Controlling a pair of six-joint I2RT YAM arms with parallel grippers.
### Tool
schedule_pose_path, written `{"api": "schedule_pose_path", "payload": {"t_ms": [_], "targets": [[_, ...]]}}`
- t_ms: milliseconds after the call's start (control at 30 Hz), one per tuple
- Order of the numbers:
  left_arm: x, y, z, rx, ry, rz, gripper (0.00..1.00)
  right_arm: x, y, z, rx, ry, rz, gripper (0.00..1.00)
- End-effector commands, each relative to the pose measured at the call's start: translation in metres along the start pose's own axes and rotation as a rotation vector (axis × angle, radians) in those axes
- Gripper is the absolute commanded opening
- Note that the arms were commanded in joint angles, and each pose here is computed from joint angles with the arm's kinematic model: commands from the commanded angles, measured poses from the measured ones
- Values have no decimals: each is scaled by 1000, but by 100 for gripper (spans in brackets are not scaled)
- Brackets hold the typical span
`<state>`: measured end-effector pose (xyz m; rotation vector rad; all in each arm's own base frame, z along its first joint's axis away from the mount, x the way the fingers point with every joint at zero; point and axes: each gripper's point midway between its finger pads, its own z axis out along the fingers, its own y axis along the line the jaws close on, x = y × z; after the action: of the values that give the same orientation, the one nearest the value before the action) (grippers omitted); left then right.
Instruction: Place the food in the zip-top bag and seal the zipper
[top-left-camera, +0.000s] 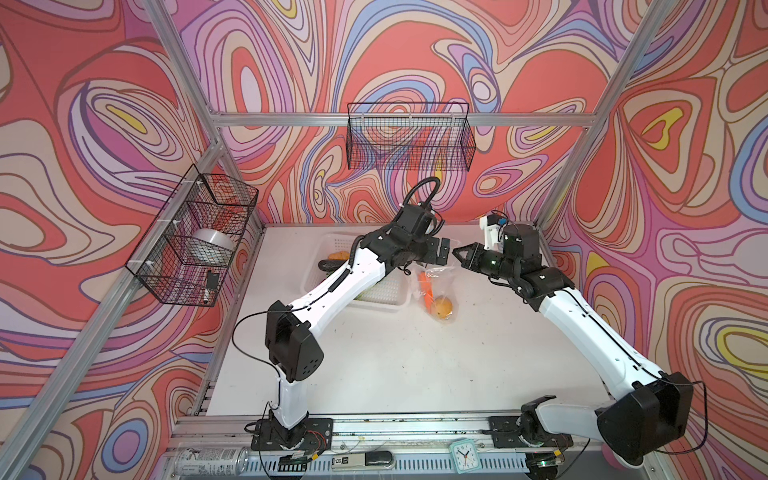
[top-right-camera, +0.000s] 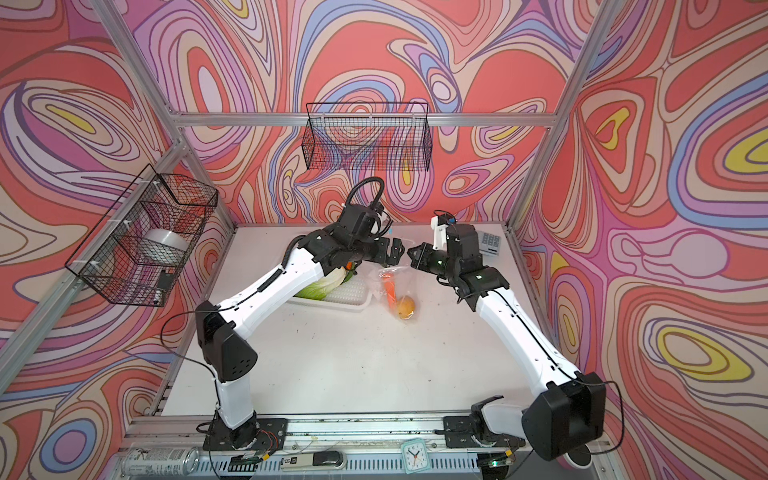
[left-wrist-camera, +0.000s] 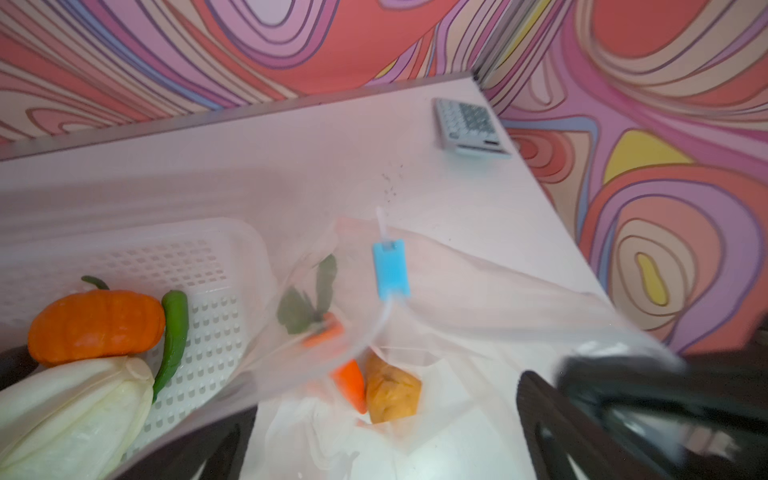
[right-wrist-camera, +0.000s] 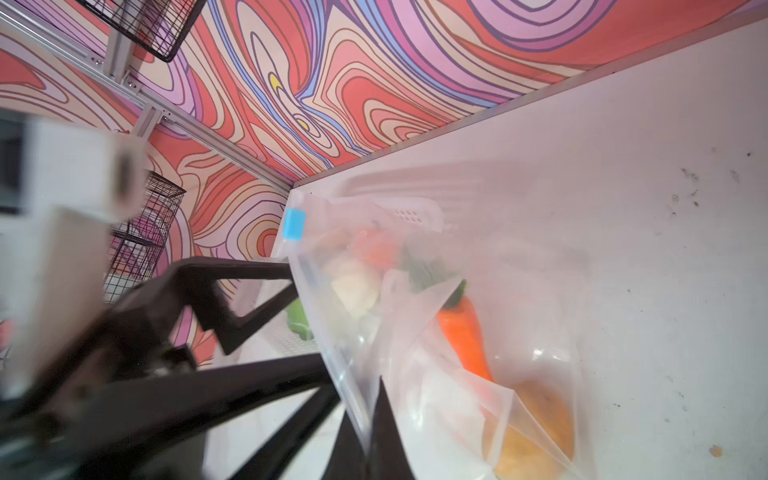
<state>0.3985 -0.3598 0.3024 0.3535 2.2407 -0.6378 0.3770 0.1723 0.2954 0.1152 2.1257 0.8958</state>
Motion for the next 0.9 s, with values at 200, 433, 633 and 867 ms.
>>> {"api": "schedule_pose_path", "payload": {"t_ms": [200,433,633,867], "targets": [[-11,3,-15,164,-76,-152,99,-2,-4,3,14,-7,7,0],[-39,2,-40,322,-265,-243,100,-6,2,4,-17,-16,4,0],[-52,-23,-54,513,-281,-299,100,-4,5,10,-44,0,12,0],[-67,-42,-70,627,-297,-311,100,-3,4,13,-50,3,16,0]]}}
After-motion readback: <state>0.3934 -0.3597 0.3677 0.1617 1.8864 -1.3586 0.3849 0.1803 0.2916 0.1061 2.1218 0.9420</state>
